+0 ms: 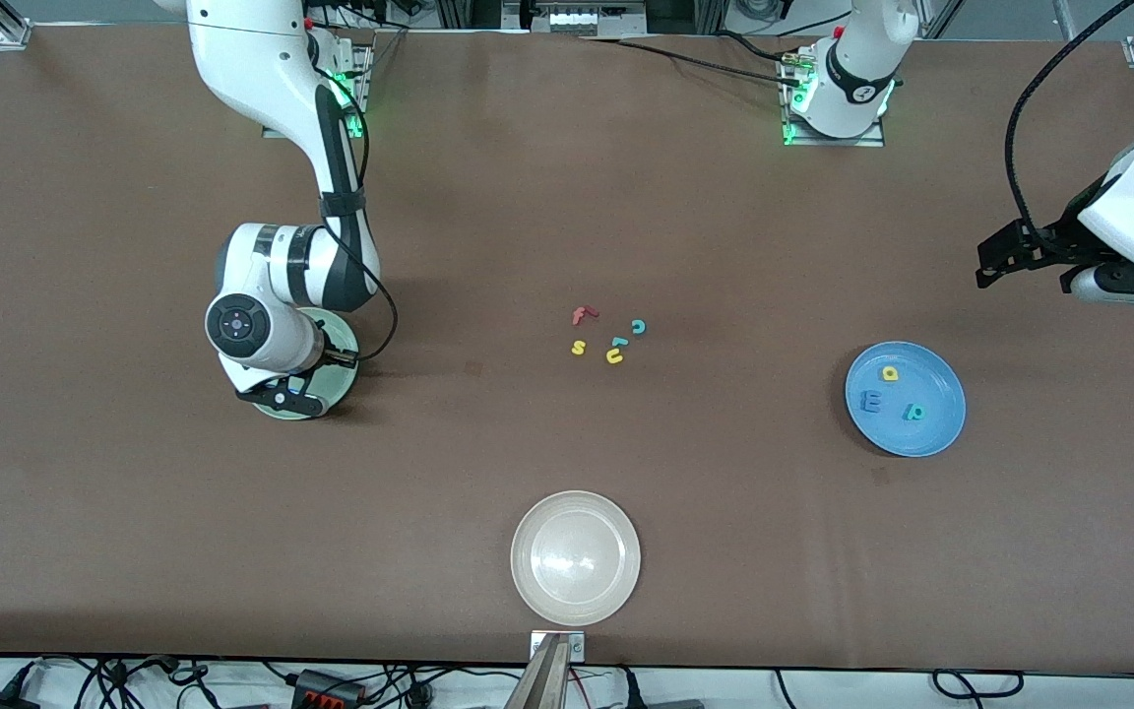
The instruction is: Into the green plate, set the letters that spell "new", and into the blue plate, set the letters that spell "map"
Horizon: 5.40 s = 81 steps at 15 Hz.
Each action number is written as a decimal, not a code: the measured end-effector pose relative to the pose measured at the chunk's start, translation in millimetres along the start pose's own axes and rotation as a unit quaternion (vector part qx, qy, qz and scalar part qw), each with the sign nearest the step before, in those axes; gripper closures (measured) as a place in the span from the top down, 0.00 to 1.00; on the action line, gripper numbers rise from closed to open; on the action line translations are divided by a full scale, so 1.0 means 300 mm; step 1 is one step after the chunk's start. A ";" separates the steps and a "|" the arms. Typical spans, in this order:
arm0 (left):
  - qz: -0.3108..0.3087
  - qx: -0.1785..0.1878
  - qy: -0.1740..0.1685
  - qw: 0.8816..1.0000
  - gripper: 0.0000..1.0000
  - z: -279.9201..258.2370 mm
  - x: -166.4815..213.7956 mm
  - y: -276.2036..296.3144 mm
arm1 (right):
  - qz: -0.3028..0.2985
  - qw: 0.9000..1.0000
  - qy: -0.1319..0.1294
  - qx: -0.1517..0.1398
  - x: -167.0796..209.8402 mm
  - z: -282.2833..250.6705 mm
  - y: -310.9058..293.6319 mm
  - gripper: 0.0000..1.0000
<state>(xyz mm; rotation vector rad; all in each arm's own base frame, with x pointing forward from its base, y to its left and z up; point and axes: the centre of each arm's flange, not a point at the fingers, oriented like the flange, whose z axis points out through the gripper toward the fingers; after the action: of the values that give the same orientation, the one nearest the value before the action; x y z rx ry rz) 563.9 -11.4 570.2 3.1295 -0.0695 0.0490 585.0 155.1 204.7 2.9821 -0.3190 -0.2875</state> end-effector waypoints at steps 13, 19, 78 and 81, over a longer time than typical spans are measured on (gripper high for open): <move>0.001 0.000 -0.006 1.000 1.00 0.002 -0.004 0.004 | -0.001 0.999 0.029 0.033 0.016 -0.650 0.173 1.00; 0.001 0.000 -0.006 1.000 1.00 0.003 -0.004 0.004 | -0.025 0.998 0.037 0.041 -0.021 -0.904 0.217 1.00; 0.008 0.000 -0.008 1.000 1.00 0.004 -0.004 0.030 | -0.061 0.983 0.159 0.076 -0.248 -1.381 0.999 1.00; 0.008 0.000 -0.008 1.000 1.00 0.004 -0.004 0.030 | -0.061 0.982 0.162 0.076 -0.258 -1.392 1.006 1.00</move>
<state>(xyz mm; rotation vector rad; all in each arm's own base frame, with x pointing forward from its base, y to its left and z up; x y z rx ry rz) 562.3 -20.3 569.2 3.1290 -0.0944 0.0253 535.9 -75.6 669.1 3.1320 -0.1270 0.2220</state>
